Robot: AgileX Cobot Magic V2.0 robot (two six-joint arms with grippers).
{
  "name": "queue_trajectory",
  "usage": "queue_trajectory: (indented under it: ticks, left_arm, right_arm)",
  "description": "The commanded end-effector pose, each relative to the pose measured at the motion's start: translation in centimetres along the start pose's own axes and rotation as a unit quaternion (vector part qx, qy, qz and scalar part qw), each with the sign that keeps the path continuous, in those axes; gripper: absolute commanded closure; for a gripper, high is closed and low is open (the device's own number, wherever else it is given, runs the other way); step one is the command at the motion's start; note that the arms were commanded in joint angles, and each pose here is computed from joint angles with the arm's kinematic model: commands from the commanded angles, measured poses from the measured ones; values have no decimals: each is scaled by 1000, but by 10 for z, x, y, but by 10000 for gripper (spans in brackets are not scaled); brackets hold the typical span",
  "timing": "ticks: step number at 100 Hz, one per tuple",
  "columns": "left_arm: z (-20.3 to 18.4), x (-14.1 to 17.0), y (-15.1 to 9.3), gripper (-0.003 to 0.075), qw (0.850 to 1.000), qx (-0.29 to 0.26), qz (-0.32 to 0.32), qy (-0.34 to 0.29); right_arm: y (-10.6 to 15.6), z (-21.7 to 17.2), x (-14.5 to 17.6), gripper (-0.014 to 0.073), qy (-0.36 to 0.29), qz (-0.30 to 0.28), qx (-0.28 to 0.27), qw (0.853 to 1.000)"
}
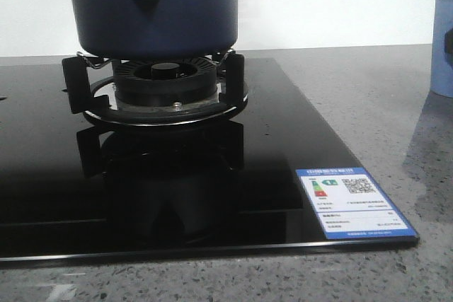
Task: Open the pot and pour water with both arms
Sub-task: 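Lift the blue cup with right gripper and carry it toward the pot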
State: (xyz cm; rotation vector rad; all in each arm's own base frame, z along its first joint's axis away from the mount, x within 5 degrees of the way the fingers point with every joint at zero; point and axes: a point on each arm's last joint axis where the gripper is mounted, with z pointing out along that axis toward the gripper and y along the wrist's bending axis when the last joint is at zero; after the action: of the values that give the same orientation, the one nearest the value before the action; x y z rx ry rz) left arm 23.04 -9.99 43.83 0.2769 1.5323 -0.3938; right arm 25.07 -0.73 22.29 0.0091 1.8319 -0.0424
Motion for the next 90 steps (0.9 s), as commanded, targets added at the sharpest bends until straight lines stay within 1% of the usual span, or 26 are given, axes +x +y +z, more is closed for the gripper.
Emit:
queue_trajectory:
  ticks: [1, 13, 41, 49, 72, 78, 90]
  left_arm:
    - [-12, -29, 4, 358, 996, -23, -1, -82]
    - [-12, -29, 4, 358, 996, -23, -1, -82]
    - [-12, -29, 4, 358, 996, -23, -1, -82]
    - [-12, -29, 4, 358, 996, -23, -1, -82]
    - [-12, -29, 4, 358, 996, -23, -1, -82]
    - [-12, -29, 4, 358, 996, -23, -1, -82]
    - [-12, -29, 4, 358, 996, -23, -1, -82]
  right_arm:
    - [0, 3, -19, 56, -75, -15, -7, 997]
    - [1, 10, -16, 56, -98, -17, -9, 995]
    - [1, 27, -3, 57, -119, -14, -9, 993]
    - [2, 33, 0, 57, -115, -14, -9, 993]
    - [2, 42, -4, 64, -122, -14, -9, 992]
    - [2, 42, -4, 100, -121, -14, -9, 993]
    - [2, 42, -2, 235, -111, -14, -9, 994]
